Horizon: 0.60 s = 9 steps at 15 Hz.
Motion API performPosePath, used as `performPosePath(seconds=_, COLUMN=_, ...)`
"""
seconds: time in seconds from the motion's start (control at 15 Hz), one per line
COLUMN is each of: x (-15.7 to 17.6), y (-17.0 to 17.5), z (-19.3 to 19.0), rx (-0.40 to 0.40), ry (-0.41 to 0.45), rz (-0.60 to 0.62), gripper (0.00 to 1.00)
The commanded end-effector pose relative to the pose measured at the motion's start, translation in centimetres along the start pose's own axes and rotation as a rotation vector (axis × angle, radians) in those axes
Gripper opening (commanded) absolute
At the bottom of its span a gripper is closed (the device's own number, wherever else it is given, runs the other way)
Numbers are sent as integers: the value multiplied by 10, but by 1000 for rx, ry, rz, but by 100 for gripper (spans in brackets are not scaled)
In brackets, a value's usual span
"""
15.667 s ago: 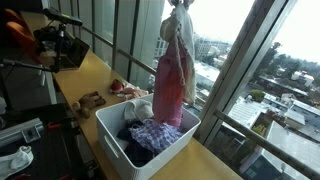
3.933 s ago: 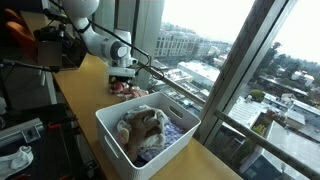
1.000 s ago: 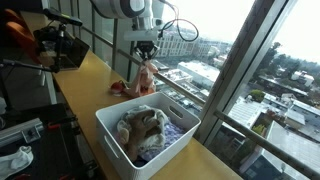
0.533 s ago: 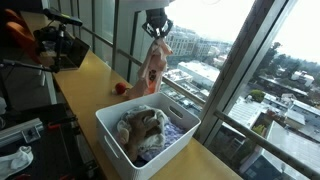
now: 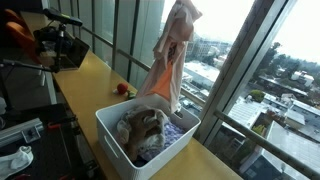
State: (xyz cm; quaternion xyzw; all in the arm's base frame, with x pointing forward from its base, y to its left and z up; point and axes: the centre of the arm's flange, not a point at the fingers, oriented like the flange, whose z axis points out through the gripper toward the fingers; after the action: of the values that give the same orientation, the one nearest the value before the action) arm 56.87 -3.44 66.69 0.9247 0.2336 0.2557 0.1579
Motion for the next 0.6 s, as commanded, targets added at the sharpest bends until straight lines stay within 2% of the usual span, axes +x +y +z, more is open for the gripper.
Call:
performPosePath(seconds=0.0, x=-3, y=30, z=-27, rx=-27, ry=3, rz=35, gripper=3)
performPosePath(seconds=0.27, x=-7, y=50, z=-31, rx=-45, ry=6, rz=61, gripper=3)
performPosePath(seconds=0.53, x=-23, y=37, z=4, rx=-21, ry=-17, rz=64, gripper=3)
